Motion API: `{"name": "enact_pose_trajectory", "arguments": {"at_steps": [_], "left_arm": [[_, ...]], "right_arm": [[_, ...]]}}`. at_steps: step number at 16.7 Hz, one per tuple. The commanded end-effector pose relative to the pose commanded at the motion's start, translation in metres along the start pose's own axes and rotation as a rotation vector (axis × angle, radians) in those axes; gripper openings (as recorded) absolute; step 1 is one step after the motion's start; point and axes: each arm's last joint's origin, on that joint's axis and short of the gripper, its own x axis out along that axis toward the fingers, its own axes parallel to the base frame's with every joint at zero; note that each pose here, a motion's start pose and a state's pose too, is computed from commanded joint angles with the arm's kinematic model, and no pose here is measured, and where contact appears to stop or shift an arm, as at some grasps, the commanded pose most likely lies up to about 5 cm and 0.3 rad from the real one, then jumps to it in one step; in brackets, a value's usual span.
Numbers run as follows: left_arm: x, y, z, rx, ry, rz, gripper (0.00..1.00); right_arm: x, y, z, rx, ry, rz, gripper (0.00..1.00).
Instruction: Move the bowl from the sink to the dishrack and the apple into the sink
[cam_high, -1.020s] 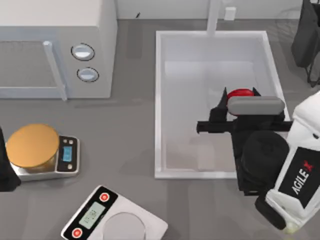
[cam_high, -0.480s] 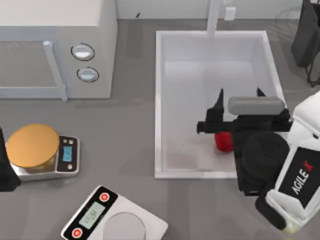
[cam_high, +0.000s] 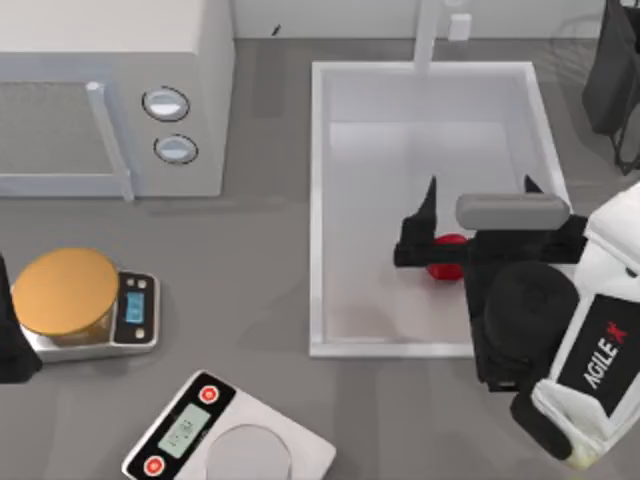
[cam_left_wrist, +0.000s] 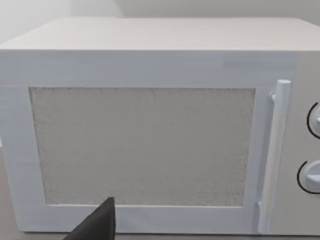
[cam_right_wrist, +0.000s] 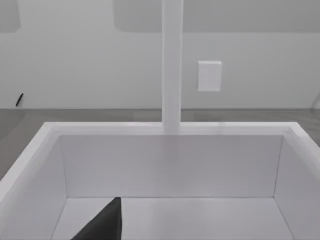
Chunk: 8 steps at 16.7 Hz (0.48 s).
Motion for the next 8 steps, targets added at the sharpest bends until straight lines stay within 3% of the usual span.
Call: {"name": "enact_pose_trajectory", "arguments": {"at_steps": [8], "left_arm": [[0.000,0.000,0.000,0.000,0.000,0.000,1.00]], "right_arm": [[0.003,-0.029,0.024,-0.048,0.069,-0.001,1.00]]}}
